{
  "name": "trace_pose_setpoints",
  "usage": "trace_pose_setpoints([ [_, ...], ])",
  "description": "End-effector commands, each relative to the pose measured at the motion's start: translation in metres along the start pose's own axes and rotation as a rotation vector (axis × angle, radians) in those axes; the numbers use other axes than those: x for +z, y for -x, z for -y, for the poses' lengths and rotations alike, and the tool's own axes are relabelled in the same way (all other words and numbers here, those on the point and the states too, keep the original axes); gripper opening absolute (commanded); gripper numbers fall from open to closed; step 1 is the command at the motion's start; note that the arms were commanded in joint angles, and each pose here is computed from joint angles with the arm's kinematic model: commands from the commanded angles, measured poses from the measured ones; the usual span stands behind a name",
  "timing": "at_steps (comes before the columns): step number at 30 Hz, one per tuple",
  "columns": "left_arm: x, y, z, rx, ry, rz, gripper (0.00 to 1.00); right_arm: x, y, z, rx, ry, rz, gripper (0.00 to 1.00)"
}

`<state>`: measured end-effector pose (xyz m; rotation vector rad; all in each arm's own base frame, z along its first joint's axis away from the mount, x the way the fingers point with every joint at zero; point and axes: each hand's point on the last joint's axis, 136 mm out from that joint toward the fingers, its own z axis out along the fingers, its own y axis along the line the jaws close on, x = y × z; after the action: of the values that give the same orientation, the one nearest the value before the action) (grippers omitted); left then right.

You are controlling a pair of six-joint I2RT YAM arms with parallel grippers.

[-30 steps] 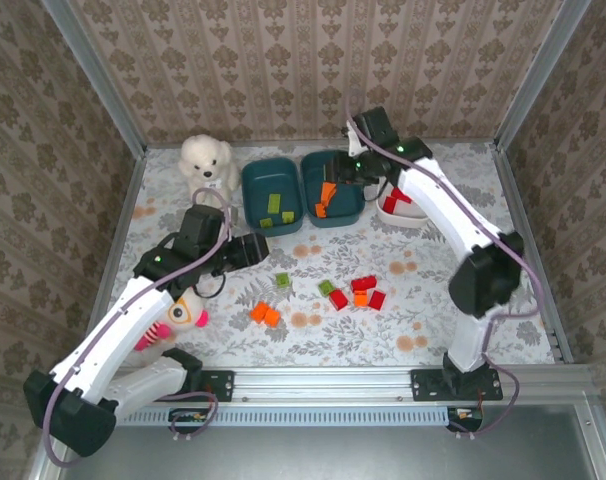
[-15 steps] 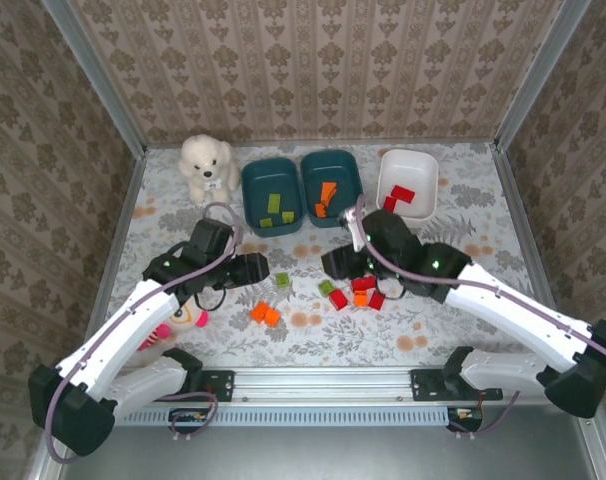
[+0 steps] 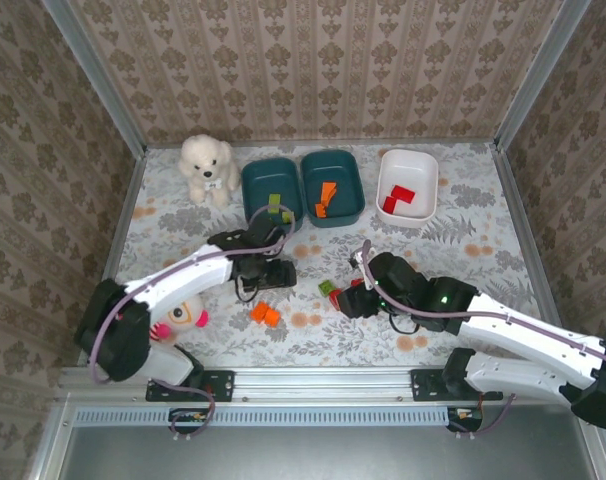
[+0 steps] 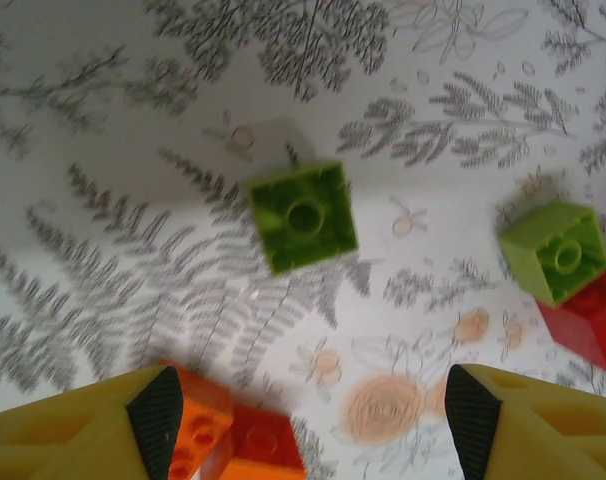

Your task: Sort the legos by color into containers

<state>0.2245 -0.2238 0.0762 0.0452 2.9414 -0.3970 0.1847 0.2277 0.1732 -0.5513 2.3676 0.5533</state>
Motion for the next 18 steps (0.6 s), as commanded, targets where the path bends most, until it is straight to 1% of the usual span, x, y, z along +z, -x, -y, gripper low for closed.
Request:
trace_pose_setpoints([
  [1,0.008,0.014,0.001,-0.042,0.099,0.010,0.73,-0.013,0.009,-0.001,-0.013,-0.005,0.029,0.63],
  [4,0.020,0.019,-0.001,-0.060,0.158,-0.018,0.73,-0.017,0.010,-0.001,0.000,-0.003,0.042,0.62],
  [8,0.031,0.021,-0.006,-0.062,0.230,-0.057,0.68,-0.022,0.014,0.000,0.018,-0.002,0.065,0.63],
  [12,0.038,0.018,-0.014,-0.060,0.289,-0.091,0.67,-0.024,0.016,0.000,0.014,-0.006,0.071,0.63],
  [16,0.045,0.019,-0.013,-0.065,0.278,-0.084,0.65,-0.023,0.016,0.001,0.013,-0.011,0.067,0.64],
  [18,0.051,0.019,-0.013,-0.067,0.275,-0.083,0.60,-0.022,0.016,0.001,0.015,-0.012,0.064,0.64],
])
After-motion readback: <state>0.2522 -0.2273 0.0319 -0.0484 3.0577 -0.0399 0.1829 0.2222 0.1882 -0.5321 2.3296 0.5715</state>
